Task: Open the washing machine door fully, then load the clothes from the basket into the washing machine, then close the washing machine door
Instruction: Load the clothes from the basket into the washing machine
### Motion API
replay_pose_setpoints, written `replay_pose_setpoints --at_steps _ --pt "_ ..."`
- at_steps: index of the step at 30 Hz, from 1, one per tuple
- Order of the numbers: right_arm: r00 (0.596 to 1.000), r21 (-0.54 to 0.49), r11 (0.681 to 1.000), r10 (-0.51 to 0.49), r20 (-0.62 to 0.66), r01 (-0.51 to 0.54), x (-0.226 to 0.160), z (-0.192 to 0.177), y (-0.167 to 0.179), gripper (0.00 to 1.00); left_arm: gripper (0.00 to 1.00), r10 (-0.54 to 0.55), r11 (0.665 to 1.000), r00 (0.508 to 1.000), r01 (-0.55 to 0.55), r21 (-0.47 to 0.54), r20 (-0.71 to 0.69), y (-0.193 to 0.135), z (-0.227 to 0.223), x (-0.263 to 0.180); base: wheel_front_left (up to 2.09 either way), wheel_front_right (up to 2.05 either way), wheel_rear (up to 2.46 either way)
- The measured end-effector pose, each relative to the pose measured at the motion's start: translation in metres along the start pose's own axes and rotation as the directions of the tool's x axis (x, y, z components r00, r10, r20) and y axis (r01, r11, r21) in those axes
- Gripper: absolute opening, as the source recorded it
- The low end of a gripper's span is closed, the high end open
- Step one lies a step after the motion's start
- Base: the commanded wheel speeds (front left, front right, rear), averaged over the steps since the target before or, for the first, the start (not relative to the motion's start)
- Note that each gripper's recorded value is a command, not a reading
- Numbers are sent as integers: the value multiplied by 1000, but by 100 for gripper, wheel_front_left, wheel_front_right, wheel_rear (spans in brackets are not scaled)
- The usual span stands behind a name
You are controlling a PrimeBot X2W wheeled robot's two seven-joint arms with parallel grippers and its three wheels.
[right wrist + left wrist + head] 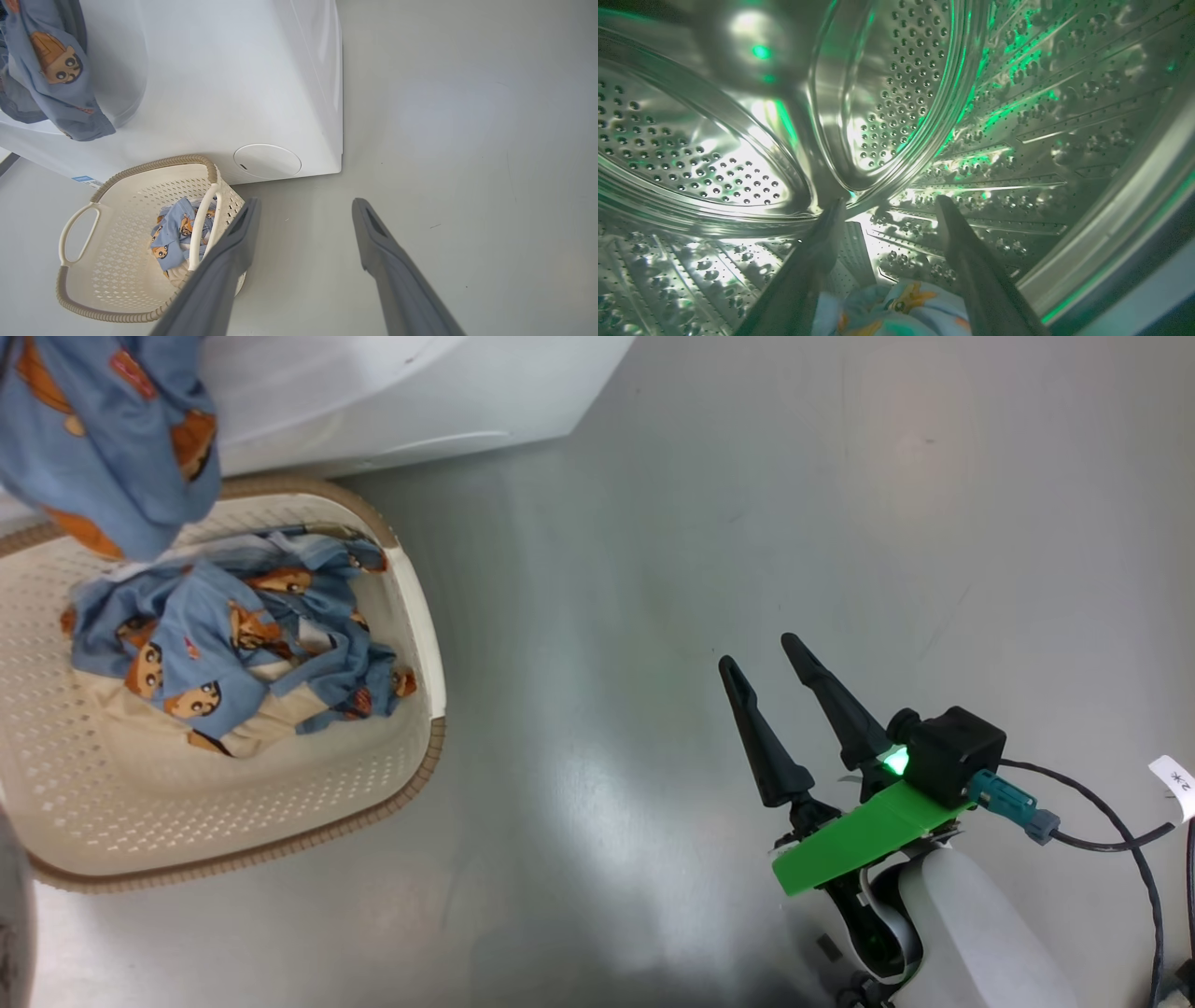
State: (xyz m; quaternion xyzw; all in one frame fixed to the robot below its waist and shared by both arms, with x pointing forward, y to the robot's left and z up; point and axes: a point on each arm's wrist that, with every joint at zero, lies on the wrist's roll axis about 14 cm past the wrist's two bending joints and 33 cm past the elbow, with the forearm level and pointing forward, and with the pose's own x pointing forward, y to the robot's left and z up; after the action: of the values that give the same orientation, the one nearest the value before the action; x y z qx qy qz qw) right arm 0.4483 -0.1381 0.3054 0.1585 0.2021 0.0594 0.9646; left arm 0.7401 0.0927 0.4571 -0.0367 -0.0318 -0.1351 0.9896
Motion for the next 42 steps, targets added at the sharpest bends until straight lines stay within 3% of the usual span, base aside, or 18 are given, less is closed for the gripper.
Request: replay_pose_setpoints --at_steps 7,25,42 --pt "999 0 1000 18 26 -18 1 10 7 100 100 2 1000 999 -2 -9 -36 -1 0 -14 0 0 0" --pt "994 0 997 79 77 -79 6 30 30 100 100 36 997 999 -33 -74 37 2 28 -64 0 0 0" --pt "989 -4 995 104 106 -104 5 43 39 100 100 127 986 990 -119 -115 63 3 18 -150 0 0 0"
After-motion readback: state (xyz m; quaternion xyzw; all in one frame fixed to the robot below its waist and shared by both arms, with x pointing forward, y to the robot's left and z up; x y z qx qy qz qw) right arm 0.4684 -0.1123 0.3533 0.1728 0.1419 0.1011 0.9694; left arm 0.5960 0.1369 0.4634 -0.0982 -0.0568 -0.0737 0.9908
